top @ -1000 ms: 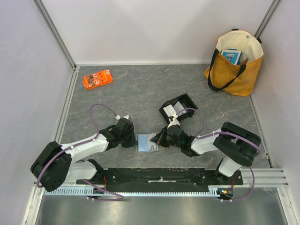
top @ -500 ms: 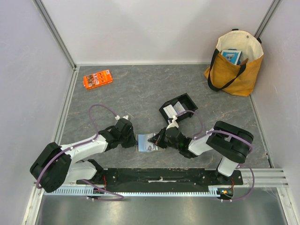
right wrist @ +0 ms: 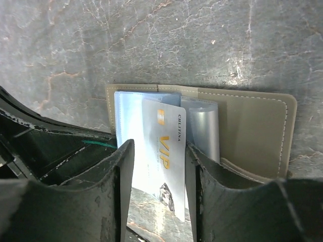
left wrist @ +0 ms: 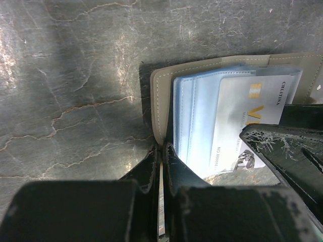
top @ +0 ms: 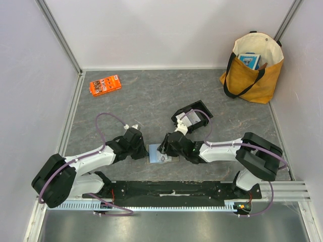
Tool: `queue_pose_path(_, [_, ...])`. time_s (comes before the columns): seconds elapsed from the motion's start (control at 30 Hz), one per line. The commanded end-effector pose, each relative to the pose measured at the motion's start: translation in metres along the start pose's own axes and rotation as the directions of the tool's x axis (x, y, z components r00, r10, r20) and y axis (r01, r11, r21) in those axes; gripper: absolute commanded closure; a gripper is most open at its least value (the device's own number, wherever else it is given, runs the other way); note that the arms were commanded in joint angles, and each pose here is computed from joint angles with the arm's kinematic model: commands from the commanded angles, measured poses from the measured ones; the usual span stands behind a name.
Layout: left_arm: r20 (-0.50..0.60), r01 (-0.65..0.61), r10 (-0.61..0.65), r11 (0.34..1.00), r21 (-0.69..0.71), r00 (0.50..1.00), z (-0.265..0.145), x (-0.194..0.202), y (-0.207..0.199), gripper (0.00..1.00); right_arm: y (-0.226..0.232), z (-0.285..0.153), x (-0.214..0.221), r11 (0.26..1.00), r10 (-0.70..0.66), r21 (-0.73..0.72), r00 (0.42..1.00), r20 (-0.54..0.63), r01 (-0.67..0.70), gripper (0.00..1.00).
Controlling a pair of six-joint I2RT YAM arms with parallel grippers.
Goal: Put the credit cards into the card holder
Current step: Insert the credit card into the card holder.
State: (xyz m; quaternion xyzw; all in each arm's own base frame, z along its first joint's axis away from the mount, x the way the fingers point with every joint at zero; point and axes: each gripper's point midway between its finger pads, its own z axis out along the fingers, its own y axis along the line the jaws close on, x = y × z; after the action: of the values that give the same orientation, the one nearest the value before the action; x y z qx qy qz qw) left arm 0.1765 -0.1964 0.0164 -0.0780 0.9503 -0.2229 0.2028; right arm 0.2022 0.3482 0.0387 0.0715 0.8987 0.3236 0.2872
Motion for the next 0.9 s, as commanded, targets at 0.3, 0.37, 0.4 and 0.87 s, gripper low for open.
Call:
queue_pose_path(0.3, [-0.013,-0.016,0.016,1.000,-0.001,1.000,-0.005,0.002,-0.001,0.98,-0.011,-0.002,0.014,0.955,-0.217,0.180,0.970,-0.114,0.235,0.42])
queue_pose_path(0.37, [-0.007,-0.015,0.015,1.000,0.014,1.000,-0.007,-0.001,-0.006,0.98,0.003,-0.001,0.017,0.954,-0.247,0.145,0.963,-0.111,0.262,0.42])
queue_pose_path(0.4, [-0.007,-0.015,0.015,1.000,0.018,1.000,-0.007,-0.001,-0.007,0.98,0.009,0.000,0.017,0.953,-0.259,0.131,0.960,-0.108,0.272,0.42])
queue_pose_path(0.87, [0.004,-0.015,0.014,0.999,0.045,1.000,-0.009,-0.007,-0.017,0.98,0.053,0.008,0.036,0.959,-0.284,-0.024,0.947,-0.153,0.284,0.48])
